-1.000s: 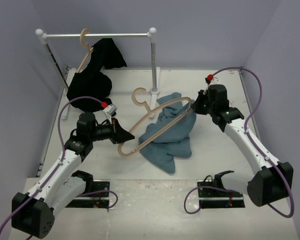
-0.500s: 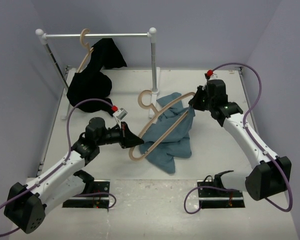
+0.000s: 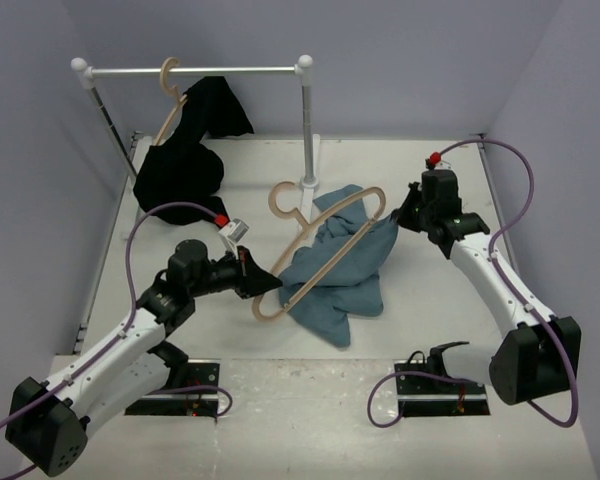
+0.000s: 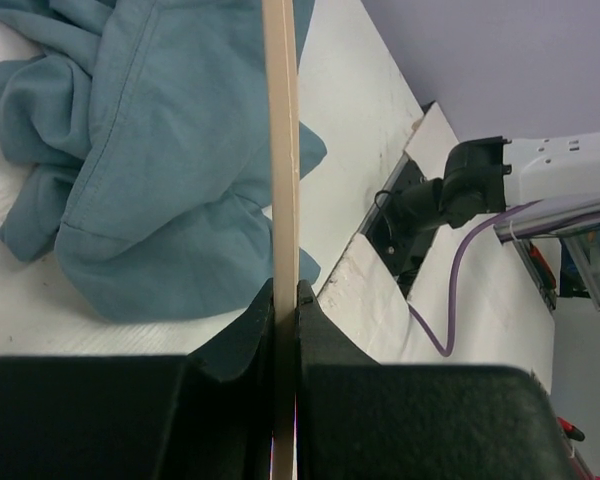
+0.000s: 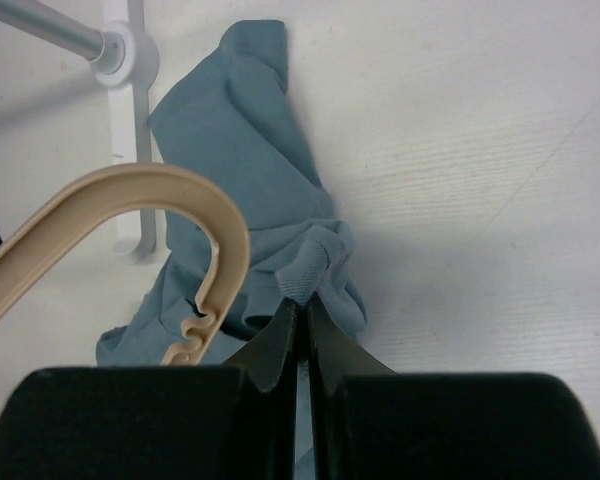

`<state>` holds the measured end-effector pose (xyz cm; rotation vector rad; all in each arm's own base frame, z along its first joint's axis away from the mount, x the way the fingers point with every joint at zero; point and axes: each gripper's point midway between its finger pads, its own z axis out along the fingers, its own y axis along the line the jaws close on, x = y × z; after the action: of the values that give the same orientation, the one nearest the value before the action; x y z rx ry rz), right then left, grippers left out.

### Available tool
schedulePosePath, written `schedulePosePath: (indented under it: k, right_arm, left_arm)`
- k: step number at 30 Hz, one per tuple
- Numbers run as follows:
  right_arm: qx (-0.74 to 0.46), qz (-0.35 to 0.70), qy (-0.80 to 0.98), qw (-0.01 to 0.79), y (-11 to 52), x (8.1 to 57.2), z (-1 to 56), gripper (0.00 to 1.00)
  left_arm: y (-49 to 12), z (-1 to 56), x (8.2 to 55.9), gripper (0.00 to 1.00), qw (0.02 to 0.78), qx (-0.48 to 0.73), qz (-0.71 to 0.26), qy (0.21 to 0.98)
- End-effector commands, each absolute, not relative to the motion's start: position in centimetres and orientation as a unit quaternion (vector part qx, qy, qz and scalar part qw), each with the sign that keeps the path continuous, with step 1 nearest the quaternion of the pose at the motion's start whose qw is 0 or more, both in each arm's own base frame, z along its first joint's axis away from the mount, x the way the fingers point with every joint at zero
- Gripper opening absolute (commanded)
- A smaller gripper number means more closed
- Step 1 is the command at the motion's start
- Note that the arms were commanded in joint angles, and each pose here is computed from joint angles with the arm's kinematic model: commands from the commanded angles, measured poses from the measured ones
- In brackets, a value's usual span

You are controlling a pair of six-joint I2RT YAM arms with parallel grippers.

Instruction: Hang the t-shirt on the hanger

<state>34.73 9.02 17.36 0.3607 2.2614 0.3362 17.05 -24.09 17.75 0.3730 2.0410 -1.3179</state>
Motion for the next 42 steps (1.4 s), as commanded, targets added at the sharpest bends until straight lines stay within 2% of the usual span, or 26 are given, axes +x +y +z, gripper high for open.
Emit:
schedulePosePath:
  k: [1, 13, 19, 28, 35, 42]
  right_arm:
    - [0.137, 0.144, 0.876, 0.44, 9.1, 36.0, 20.4, 0.0]
    - [0.119, 0.133, 0.872, 0.455, 9.0, 37.3, 21.7, 0.0]
    - [0.139, 0.11, 0.879, 0.442, 7.7, 37.5, 20.2, 0.0]
    - [0.15, 0.11, 0.877, 0.444, 7.5, 38.0, 20.4, 0.0]
    - [0.097, 0.16, 0.865, 0.465, 9.6, 38.3, 22.7, 0.0]
    - [0.028, 0.214, 0.871, 0.44, 12.1, 36.9, 21.9, 0.0]
  left_arm:
    - [-24.5, 17.2, 16.3, 0.0, 0.332, 0.171, -0.517, 0.77]
    - [-25.7, 18.5, 13.9, 0.0, 0.298, 0.203, -0.582, 0.729]
    - [-25.1, 19.1, 13.8, 0.0, 0.313, 0.195, -0.573, 0.731]
    - [-25.0, 17.3, 12.9, 0.0, 0.285, 0.193, -0.574, 0.743]
    - [-25.2, 16.0, 12.6, 0.0, 0.27, 0.191, -0.576, 0.747]
    - [-25.5, 16.5, 13.5, 0.0, 0.287, 0.191, -0.571, 0.745]
